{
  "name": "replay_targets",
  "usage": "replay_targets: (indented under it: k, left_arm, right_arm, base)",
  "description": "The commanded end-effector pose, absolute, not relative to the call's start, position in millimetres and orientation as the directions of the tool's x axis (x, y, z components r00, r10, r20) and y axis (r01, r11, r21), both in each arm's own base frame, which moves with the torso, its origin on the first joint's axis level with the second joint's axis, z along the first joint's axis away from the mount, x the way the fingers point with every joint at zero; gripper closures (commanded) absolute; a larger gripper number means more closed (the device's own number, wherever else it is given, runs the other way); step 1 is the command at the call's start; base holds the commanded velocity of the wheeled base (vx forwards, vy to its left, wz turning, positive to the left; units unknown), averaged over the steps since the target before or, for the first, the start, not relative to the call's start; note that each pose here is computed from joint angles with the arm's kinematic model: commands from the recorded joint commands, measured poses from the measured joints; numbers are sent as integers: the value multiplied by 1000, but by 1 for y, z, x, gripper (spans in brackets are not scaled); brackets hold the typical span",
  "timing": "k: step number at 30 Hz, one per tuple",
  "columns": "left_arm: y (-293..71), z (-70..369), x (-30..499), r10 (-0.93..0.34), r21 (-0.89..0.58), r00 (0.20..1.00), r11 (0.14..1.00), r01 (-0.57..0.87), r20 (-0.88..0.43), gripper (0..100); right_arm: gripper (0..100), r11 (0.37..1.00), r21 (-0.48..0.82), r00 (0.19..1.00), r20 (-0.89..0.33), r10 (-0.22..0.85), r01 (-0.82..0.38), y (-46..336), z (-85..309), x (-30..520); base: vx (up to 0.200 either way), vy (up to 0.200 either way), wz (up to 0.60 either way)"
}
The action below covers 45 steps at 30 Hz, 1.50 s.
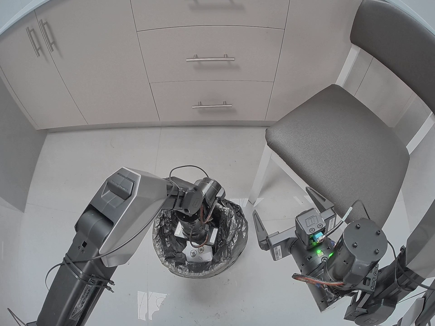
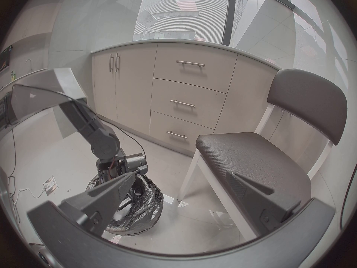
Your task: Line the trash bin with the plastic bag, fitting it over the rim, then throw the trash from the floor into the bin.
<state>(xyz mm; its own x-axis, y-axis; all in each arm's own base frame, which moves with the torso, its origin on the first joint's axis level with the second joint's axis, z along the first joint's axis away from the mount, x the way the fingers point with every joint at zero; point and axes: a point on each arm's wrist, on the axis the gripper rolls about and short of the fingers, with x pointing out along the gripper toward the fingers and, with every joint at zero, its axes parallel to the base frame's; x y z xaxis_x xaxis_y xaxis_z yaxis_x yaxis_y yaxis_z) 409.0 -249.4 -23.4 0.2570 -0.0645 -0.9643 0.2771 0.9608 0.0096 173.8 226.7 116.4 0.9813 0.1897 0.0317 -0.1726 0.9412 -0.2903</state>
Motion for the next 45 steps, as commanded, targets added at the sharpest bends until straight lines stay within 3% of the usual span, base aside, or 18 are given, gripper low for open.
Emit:
replay_targets:
  k: [1, 7, 20, 27, 32, 39, 45]
  left_arm:
    - [-244, -67, 415, -42, 27, 242, 961, 276, -969, 100]
    - [-243, -86, 417, -38, 33, 244, 959, 281, -969, 100]
    - [-242, -66, 422, -26, 62, 297, 957, 283, -954, 100]
    - [-254, -12, 417, -22, 81, 397, 968, 240, -918, 100]
    - [-256, 36, 399, -17, 90, 380, 961, 262, -925, 100]
    - [-256, 56, 393, 26, 143, 419, 958, 250, -908, 100]
    - [-252, 84, 389, 18, 152, 459, 955, 256, -888, 100]
  right_arm:
    - [0, 947, -274, 980, 48, 191, -171, 223, 121, 171]
    - [0, 945, -277, 981, 45, 191, -171, 224, 120, 171]
    - [0, 945, -278, 981, 44, 191, -172, 224, 119, 171]
    - [0, 945, -278, 980, 43, 193, -174, 224, 119, 171]
    - [0, 945, -281, 982, 37, 185, -168, 224, 116, 175]
    - [0, 944, -284, 983, 33, 182, -166, 225, 114, 176]
    - [0, 970, -238, 993, 93, 73, -49, 205, 135, 197]
  base:
    - [0, 0, 0]
    - [0, 0, 0]
    - [0, 0, 0]
    - [0, 0, 0]
    - [0, 0, 0]
    - [0, 0, 0]
    - [0, 0, 0]
